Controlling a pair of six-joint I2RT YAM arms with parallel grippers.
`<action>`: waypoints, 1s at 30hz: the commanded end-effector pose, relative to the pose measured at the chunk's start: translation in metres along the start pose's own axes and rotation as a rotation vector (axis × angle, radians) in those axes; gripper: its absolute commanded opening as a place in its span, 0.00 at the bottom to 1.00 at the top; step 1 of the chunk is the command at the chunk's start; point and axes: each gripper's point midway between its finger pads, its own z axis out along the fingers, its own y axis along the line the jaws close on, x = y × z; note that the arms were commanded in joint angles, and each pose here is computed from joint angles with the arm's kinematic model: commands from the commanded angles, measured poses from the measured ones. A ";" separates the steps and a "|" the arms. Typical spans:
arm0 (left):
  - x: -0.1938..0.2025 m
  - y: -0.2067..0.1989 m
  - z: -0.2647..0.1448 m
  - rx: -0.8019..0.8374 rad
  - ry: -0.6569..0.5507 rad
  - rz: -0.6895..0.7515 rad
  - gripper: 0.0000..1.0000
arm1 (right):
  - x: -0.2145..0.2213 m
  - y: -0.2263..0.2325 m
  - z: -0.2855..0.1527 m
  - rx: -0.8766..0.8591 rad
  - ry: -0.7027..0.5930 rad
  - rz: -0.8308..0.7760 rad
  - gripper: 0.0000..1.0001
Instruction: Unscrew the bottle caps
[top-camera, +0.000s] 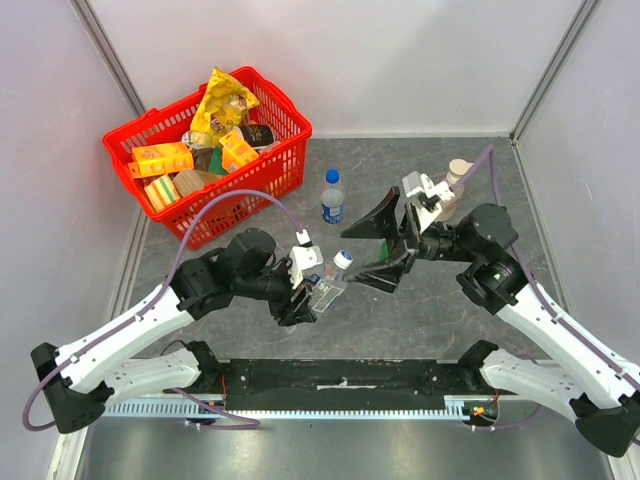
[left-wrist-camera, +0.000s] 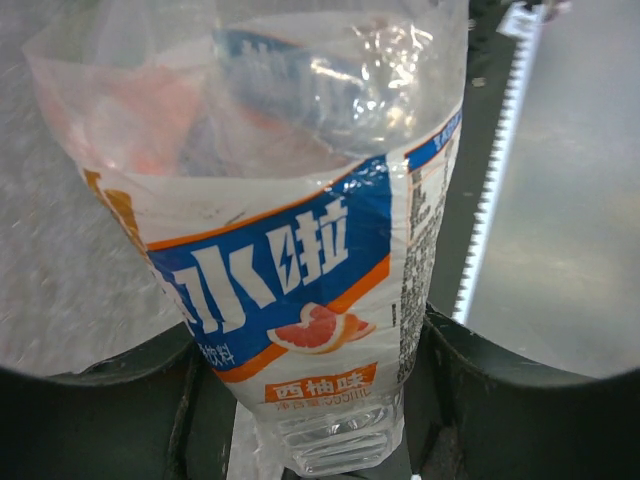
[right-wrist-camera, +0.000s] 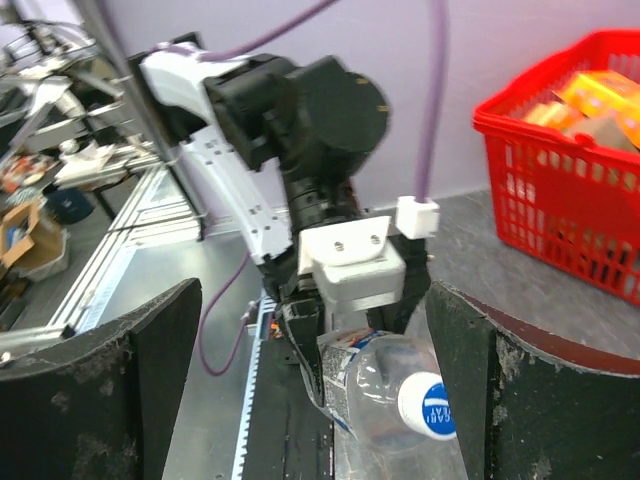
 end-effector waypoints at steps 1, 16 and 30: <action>-0.004 0.040 -0.008 -0.242 -0.047 0.017 0.02 | 0.006 -0.046 0.002 0.232 0.010 0.074 0.98; 0.016 0.101 -0.023 -0.607 0.000 -0.050 0.02 | 0.057 -0.150 -0.014 0.683 0.075 0.340 0.98; 0.022 0.103 -0.016 -0.603 0.041 -0.058 0.02 | 0.085 -0.160 0.013 0.583 0.088 0.494 0.70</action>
